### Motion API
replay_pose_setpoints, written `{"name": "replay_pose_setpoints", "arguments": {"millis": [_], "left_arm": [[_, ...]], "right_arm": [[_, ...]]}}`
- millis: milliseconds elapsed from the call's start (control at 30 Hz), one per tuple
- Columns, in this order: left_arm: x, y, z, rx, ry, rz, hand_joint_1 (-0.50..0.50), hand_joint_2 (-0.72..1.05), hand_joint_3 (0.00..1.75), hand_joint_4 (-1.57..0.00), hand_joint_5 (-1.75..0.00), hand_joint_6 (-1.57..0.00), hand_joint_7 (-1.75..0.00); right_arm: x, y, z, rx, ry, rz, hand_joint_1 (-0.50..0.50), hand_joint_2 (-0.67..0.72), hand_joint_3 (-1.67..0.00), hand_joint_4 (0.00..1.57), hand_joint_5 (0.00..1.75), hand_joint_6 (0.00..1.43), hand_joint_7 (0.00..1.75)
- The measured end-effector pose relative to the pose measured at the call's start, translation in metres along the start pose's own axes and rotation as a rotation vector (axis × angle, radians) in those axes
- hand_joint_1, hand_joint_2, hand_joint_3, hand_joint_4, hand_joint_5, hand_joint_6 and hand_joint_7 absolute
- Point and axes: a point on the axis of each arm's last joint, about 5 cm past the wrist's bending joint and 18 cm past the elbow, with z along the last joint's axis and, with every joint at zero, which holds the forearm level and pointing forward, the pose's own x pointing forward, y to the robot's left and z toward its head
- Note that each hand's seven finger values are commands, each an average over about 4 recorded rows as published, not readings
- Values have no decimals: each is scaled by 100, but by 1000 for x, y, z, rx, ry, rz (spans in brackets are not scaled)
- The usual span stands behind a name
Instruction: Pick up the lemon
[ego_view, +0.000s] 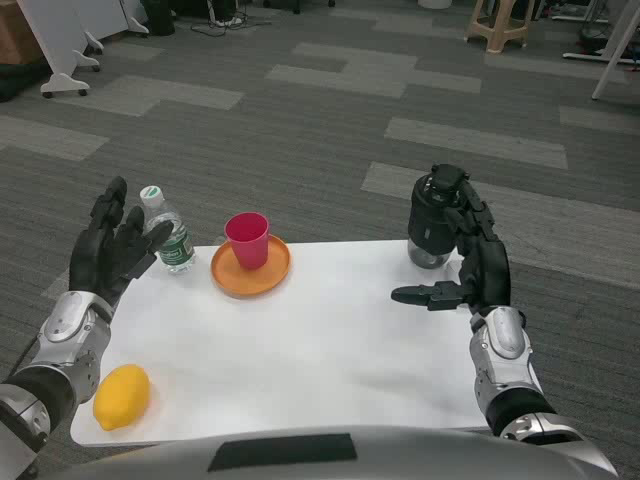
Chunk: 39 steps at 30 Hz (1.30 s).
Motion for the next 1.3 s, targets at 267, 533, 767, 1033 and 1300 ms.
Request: {"name": "replay_pose_setpoints", "arguments": {"millis": [267, 533, 767, 1033, 1300], "left_arm": [[0, 1, 1, -10, -29, 36, 50, 105, 9, 0, 0, 0, 0], [-1, 1, 1, -10, -29, 37, 50, 105, 9, 0, 0, 0, 0], [-1, 1, 1, -11, -30, 39, 50, 105, 9, 0, 0, 0, 0], [-3, 3, 0, -21, -32, 56, 50, 105, 9, 0, 0, 0, 0], [-9, 6, -2, -36, -33, 76, 50, 105, 9, 0, 0, 0, 0]], "right_arm": [[0, 2, -1, -17, 14, 126, -21, 15, -24, 0, 41, 0, 0], [0, 3, -2, -18, 19, 138, -21, 15, -24, 0, 39, 0, 0], [-1, 2, -3, -20, 27, 137, -21, 15, -24, 0, 39, 0, 0], [-1, 4, -4, -22, 38, 146, -21, 15, -24, 0, 39, 0, 0], [6, 9, -3, -23, 33, 178, -21, 15, -24, 0, 39, 0, 0]]}}
